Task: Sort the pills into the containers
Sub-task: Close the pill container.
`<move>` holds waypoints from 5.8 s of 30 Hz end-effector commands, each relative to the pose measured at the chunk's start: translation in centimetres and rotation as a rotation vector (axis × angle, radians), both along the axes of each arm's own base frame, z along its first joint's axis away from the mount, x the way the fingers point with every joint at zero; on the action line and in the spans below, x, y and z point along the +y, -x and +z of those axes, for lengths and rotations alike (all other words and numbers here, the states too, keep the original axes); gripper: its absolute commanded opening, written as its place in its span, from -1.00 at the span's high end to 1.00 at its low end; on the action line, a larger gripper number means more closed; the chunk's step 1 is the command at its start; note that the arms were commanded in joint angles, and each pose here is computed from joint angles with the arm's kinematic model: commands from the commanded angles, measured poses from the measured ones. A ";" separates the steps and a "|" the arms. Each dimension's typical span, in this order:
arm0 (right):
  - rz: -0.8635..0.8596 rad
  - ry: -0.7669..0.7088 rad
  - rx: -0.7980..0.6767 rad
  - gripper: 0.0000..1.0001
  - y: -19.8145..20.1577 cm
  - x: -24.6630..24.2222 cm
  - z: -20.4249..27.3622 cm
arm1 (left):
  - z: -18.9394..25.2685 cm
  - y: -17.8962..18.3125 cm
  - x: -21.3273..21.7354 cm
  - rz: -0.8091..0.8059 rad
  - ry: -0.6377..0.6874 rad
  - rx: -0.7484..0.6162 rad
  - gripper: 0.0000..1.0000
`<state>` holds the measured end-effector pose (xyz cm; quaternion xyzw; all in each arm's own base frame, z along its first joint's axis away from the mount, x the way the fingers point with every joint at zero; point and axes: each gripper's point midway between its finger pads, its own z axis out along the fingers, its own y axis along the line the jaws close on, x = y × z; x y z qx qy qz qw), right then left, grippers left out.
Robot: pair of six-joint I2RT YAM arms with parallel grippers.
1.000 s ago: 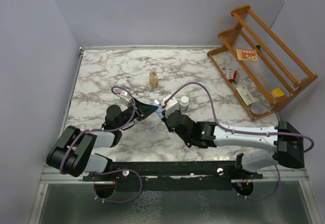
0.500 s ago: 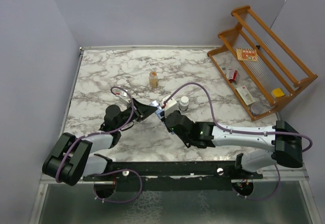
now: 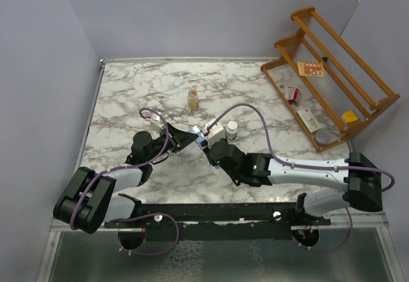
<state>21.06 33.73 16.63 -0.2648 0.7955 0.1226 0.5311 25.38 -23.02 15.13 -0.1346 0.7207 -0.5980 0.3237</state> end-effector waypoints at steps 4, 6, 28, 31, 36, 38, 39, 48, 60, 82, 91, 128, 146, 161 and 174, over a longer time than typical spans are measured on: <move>0.084 -0.164 -0.077 0.43 0.6 1.5 7.0 | 0.0 -0.5 -0.2 -0.003 -0.015 -0.023 0.86; 0.121 -0.205 -0.094 0.44 0.9 1.9 9.3 | -0.1 -0.5 -0.2 -0.003 -0.020 -0.025 0.87; -0.125 -0.430 0.027 0.38 -0.9 -8.0 8.1 | 5.1 0.9 -0.4 -0.044 0.085 -0.133 0.90; -0.089 -0.500 0.078 0.32 -0.8 -7.9 7.5 | 5.8 1.2 -0.3 -0.051 0.112 -0.145 0.90; -0.033 -0.609 0.120 -0.14 -0.5 -7.5 7.3 | 5.9 1.5 -0.5 -0.068 0.153 -0.133 0.91; -0.022 -0.633 0.123 -0.19 -0.4 -7.3 7.5 | 5.9 1.7 -0.5 -0.073 0.158 -0.132 0.90; -0.015 -0.644 0.126 -0.19 -0.4 -7.2 7.6 | 6.0 1.7 -0.5 -0.072 0.159 -0.135 0.91; 0.036 -0.682 0.190 -0.19 -0.7 -5.6 6.5 | 6.3 1.6 -0.5 -0.073 0.156 -0.146 0.90; 0.096 -0.702 0.252 -0.19 0.3 -4.5 5.4 | 6.4 1.2 -0.5 -0.065 0.154 -0.148 0.90; 0.222 -0.731 0.322 -0.10 1.8 -2.5 4.4 | 6.9 0.6 -0.8 -0.065 0.155 -0.158 0.89; 0.245 -0.723 0.338 -0.02 1.8 -1.9 4.0 | 6.8 0.8 -0.8 -0.068 0.158 -0.154 0.89; 0.344 -0.745 0.325 0.11 1.5 0.1 4.6 | 7.1 1.2 -0.5 -0.064 0.184 -0.137 0.88; 0.406 -0.775 0.376 0.14 2.1 0.9 4.7 | 7.4 1.1 -0.6 -0.071 0.218 -0.133 0.88; 0.441 -0.815 0.436 0.21 2.1 1.4 3.8 | 7.4 1.1 -0.5 -0.060 0.243 -0.123 0.87; 0.404 -0.760 0.407 0.99 1.5 1.0 3.5 | 7.5 0.9 -0.5 -0.056 0.245 -0.123 0.86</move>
